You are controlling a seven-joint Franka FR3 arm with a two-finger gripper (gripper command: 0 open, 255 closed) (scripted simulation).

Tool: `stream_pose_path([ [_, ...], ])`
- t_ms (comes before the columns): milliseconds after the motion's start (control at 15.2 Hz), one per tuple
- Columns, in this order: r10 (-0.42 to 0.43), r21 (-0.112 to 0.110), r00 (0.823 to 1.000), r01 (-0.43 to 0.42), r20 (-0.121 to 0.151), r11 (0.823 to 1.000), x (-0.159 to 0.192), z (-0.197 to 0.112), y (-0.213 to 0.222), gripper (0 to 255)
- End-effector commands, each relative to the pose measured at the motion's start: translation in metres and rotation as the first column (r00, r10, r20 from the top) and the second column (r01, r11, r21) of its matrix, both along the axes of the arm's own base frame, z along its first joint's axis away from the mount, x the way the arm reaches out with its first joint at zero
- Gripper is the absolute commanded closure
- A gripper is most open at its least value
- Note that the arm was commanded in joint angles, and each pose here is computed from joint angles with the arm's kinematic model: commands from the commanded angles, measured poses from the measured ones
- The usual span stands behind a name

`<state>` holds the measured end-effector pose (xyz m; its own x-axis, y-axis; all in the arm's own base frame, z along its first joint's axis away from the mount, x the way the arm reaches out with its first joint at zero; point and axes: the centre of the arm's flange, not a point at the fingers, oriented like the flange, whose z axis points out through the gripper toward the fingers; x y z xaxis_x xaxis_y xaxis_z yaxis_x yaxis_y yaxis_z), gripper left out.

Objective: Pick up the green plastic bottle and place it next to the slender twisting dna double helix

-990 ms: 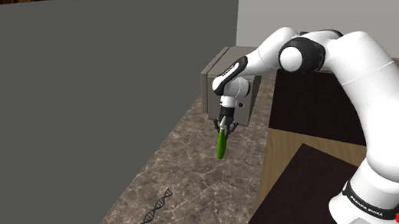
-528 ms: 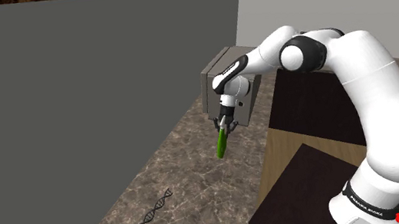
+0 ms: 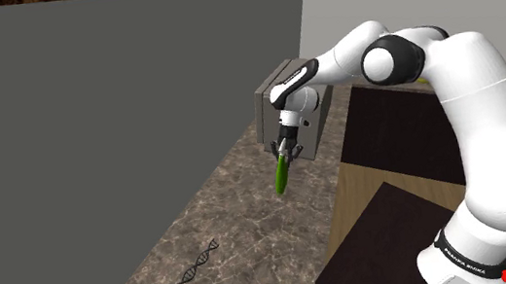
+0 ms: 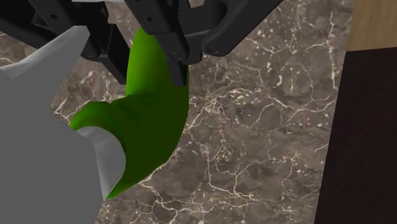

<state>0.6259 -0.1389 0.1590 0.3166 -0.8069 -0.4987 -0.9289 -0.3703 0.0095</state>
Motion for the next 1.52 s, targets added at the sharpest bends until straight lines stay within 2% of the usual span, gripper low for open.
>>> stream_pose_path([
  [0, 0.0, 0.0, 1.0, 0.0, 0.0, 1.0, 0.0, 0.011, 0.001, 255],
  [1452, 0.0, 0.0, 1.0, 0.0, 0.0, 1.0, 0.0, 0.127, 0.001, 255],
])
